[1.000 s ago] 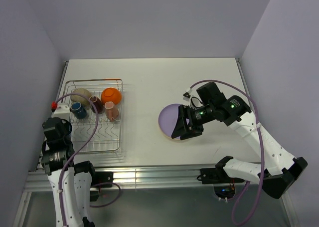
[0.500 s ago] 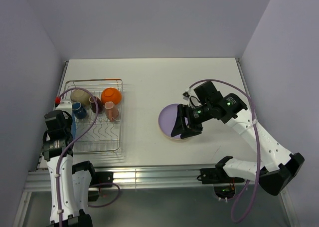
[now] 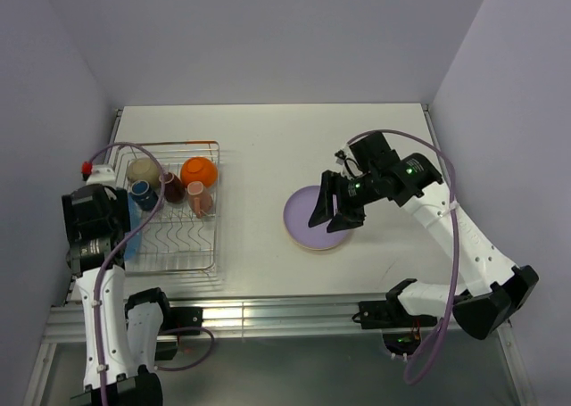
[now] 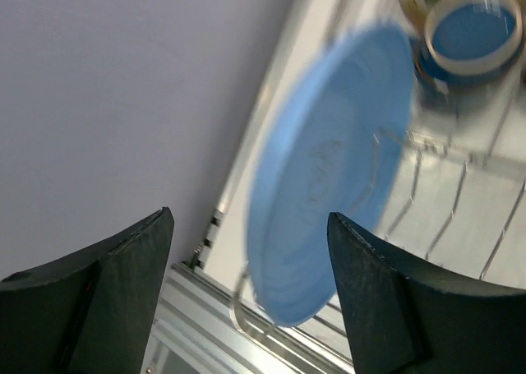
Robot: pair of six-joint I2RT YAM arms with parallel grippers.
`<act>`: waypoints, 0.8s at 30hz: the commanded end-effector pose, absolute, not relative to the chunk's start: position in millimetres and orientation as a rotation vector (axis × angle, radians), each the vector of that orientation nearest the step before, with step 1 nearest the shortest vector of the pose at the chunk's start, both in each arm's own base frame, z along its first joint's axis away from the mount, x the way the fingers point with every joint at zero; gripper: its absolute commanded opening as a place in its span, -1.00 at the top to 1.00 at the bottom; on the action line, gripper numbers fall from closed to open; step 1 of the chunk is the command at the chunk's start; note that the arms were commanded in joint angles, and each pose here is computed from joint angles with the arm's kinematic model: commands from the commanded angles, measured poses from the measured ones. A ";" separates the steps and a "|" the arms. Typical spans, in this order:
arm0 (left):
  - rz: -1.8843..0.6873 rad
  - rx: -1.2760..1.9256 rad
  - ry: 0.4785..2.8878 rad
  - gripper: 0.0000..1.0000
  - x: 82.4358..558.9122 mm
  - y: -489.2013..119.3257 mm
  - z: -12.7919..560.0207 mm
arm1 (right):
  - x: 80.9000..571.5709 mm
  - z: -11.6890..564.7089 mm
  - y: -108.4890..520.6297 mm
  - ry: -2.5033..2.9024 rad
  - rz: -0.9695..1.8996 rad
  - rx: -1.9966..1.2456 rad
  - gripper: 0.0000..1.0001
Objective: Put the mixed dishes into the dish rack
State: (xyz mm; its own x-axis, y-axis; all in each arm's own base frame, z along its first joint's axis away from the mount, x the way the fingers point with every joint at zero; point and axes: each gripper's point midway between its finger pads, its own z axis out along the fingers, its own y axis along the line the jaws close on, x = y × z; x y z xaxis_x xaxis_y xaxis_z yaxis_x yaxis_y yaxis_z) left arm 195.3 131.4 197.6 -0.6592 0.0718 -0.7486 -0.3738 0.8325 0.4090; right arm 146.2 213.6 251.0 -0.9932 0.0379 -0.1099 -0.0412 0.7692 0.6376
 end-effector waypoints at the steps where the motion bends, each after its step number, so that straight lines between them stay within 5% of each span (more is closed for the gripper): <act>1: 0.761 -0.405 1.987 -0.64 189.6 145.0 260.7 | 160.0 245.6 196.4 2.838 0.944 0.144 -0.29; 9: 0.816 -0.549 1.790 -0.67 175.5 156.1 335.6 | 180.5 186.9 164.5 2.885 0.754 0.442 -0.24; 17: 0.322 -0.584 1.794 -0.82 230.4 106.8 353.9 | 217.2 138.6 129.2 2.869 0.341 0.531 -0.07; 19: 0.261 -0.574 1.805 -0.98 239.1 99.0 354.5 | 226.3 133.3 117.8 2.844 0.236 0.534 -0.05; 24: 0.167 -0.565 1.897 -0.99 258.4 81.7 340.9 | 240.3 116.2 101.7 2.851 0.052 0.525 0.03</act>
State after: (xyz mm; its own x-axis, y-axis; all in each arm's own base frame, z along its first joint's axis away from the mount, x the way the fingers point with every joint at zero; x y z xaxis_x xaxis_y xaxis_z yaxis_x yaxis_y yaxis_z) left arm 246.7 103.1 336.5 -0.2943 -0.2341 -0.9266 -0.5172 0.8543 -0.0516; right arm 217.1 121.3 118.0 -0.9275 0.3549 -0.1171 0.3344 0.9280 0.1641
